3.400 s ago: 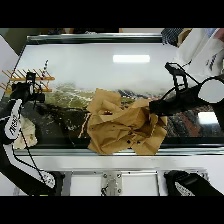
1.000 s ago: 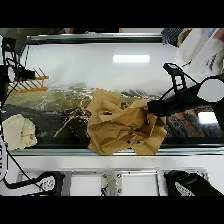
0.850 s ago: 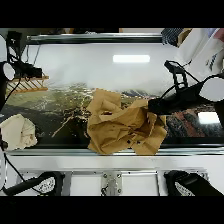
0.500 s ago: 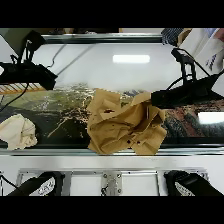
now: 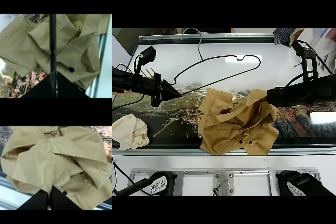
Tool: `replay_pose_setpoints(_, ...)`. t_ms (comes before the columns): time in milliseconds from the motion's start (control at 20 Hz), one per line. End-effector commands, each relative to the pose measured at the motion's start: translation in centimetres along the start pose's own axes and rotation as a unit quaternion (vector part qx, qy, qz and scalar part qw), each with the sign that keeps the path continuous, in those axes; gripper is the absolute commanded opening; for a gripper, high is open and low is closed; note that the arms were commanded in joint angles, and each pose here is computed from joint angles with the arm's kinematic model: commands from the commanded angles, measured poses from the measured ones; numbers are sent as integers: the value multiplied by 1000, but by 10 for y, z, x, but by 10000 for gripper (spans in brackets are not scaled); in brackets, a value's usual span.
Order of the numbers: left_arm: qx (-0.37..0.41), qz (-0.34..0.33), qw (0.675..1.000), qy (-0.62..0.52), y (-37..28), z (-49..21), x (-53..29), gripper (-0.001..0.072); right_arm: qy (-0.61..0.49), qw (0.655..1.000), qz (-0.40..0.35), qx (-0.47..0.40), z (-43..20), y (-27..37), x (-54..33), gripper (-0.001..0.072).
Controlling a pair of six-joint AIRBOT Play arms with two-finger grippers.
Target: Fold the clothes and pants, and hang the long-sleeved shirts on hangers.
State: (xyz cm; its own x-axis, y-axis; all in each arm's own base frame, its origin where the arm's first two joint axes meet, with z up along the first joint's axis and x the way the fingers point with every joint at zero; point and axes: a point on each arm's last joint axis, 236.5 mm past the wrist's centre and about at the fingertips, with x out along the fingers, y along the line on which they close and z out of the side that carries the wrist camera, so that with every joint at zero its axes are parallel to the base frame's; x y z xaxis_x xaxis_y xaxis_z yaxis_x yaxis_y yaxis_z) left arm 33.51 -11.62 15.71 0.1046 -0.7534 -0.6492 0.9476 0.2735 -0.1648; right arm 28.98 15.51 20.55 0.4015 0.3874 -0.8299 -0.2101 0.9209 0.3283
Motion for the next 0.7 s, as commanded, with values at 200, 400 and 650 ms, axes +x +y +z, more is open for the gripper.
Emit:
replay_pose_setpoints(200,109,-76,991,-16,-17,-24,4,11,-14,999,-13,38,7,-18,-7,20)
replay_pose_setpoints(400,109,-99,989,-22,-35,-39,15,11,-29,996,-35,77,16,-47,-12,20)
replay_pose_setpoints(650,76,-127,989,-24,-51,-55,36,11,-33,994,-47,97,20,-63,-13,20)
